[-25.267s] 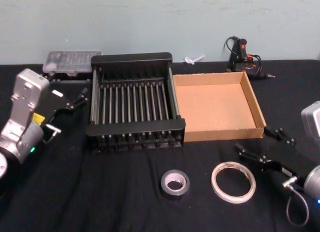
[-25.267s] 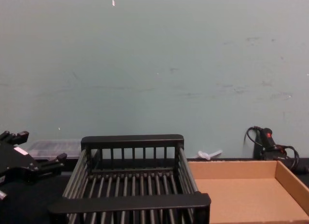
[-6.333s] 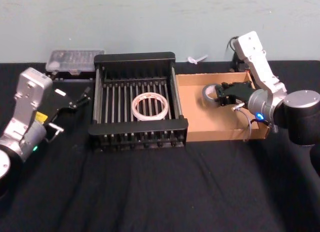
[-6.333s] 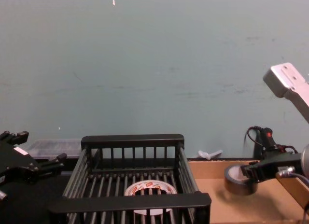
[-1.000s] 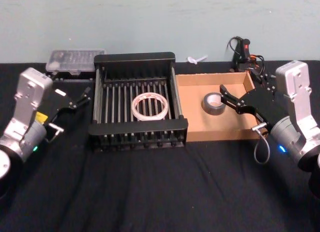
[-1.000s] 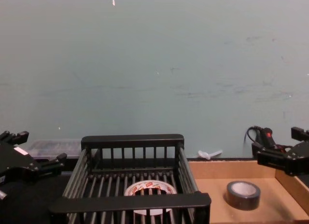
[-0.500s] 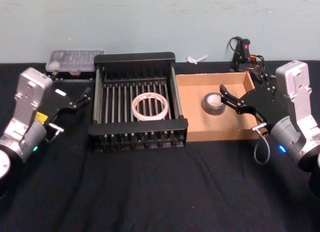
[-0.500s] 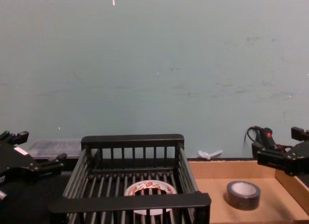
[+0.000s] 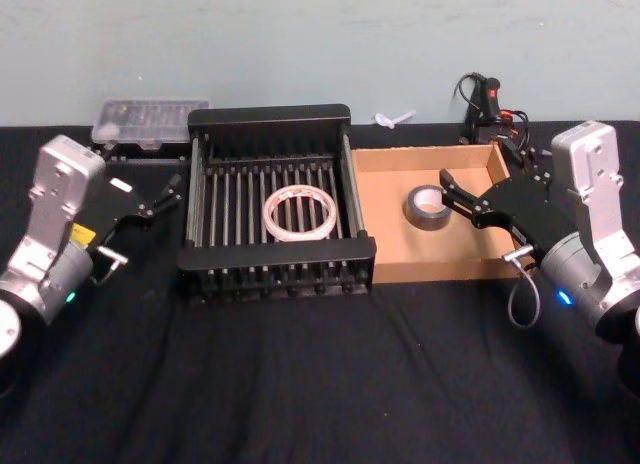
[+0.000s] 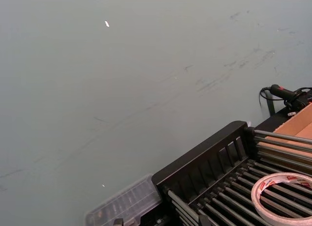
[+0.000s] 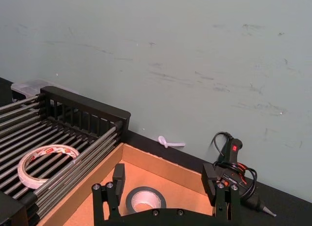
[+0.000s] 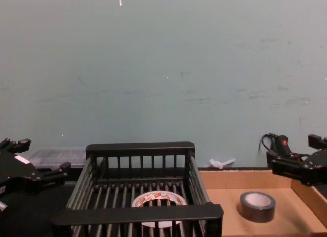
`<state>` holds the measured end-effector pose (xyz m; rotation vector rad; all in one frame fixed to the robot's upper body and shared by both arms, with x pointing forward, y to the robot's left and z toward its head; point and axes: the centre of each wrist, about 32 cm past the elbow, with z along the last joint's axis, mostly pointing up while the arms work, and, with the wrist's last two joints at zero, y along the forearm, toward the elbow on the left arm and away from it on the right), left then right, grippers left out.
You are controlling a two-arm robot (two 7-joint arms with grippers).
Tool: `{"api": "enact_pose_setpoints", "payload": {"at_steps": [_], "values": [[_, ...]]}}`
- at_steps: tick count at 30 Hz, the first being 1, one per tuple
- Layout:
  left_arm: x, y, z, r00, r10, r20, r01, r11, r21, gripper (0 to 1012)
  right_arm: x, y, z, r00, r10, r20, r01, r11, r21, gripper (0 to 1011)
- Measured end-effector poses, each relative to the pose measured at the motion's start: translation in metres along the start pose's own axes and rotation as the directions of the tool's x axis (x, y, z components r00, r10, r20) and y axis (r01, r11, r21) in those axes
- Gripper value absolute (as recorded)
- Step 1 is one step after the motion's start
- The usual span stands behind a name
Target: Pick up the white tape and place it into the black box , Pick up the silver tape and place it into the brown box.
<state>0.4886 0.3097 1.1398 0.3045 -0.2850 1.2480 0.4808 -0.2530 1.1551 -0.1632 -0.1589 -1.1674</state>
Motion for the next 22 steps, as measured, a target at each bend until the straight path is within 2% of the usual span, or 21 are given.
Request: {"api": "enact_pose_setpoints", "payload": {"at_steps": [22], "values": [[0.0,0.0,0.0,1.0,0.0,0.0,0.0,1.0,0.0,1001,0.0,0.0,0.0,1.0,0.0,0.0,0.0,1.0,0.0,1002]]}}
